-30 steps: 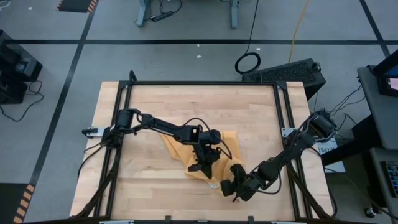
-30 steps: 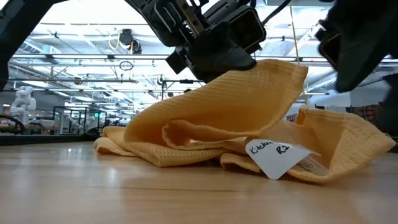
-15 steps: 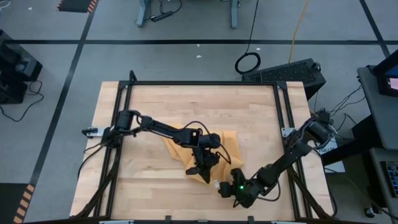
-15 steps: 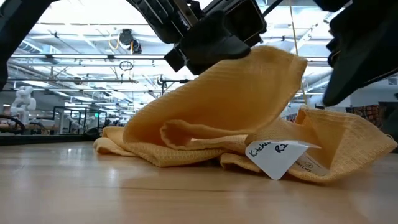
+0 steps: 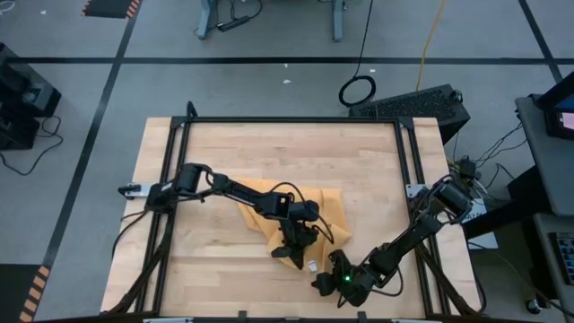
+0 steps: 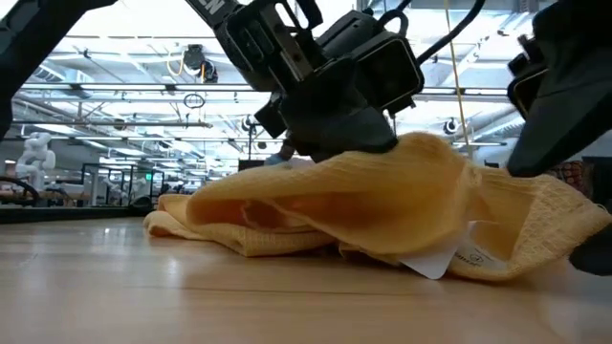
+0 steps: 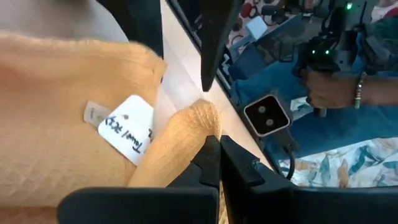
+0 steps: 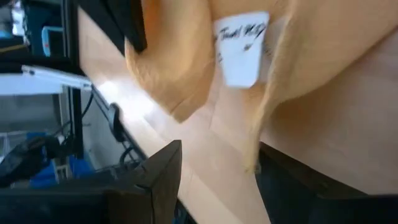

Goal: Roll towel
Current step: Roll the yellow towel

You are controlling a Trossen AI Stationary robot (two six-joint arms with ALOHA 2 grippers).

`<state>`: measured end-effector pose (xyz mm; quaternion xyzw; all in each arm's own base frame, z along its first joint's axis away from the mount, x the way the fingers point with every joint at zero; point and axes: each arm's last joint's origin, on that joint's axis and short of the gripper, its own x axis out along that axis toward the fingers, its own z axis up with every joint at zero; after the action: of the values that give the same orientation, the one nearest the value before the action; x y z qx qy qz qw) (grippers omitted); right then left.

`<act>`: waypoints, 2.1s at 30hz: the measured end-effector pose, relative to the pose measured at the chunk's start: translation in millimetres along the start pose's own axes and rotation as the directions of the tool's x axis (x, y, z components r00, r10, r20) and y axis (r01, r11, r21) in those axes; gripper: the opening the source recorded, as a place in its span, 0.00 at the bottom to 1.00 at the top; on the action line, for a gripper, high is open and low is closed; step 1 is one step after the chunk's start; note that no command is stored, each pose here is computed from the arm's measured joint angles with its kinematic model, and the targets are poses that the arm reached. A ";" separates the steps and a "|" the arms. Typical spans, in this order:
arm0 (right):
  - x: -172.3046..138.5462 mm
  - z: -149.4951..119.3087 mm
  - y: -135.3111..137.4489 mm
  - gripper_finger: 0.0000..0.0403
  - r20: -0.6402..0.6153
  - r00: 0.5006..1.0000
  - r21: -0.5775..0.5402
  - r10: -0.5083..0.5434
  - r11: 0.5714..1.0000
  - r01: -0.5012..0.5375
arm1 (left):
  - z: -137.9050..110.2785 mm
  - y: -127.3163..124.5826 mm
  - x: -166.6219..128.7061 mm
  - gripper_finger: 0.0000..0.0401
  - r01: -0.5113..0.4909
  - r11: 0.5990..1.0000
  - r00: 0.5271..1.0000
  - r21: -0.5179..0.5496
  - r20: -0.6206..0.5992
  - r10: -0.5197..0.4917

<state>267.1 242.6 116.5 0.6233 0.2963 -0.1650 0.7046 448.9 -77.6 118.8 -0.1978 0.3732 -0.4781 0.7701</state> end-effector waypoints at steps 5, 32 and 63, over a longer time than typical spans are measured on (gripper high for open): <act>-2.5 -3.7 -1.2 0.48 0.032 0.999 -0.023 0.017 1.000 -0.017 | 4.9 0.4 0.0 0.00 -0.023 1.000 0.999 -0.010 0.034 0.023; 3.3 10.2 2.3 0.41 0.090 0.996 -0.046 0.012 0.999 -0.008 | 4.4 6.3 12.3 0.00 0.027 0.989 0.997 -0.143 0.074 -0.017; 3.2 10.0 3.2 0.21 0.090 0.996 -0.079 0.020 0.997 -0.013 | 6.5 5.8 17.7 0.08 -0.094 0.989 0.989 -0.110 0.107 0.105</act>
<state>273.6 233.7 117.4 0.5894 0.2652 -0.1755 0.7427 461.9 -90.8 112.3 -0.2456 0.3634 -0.4069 0.8013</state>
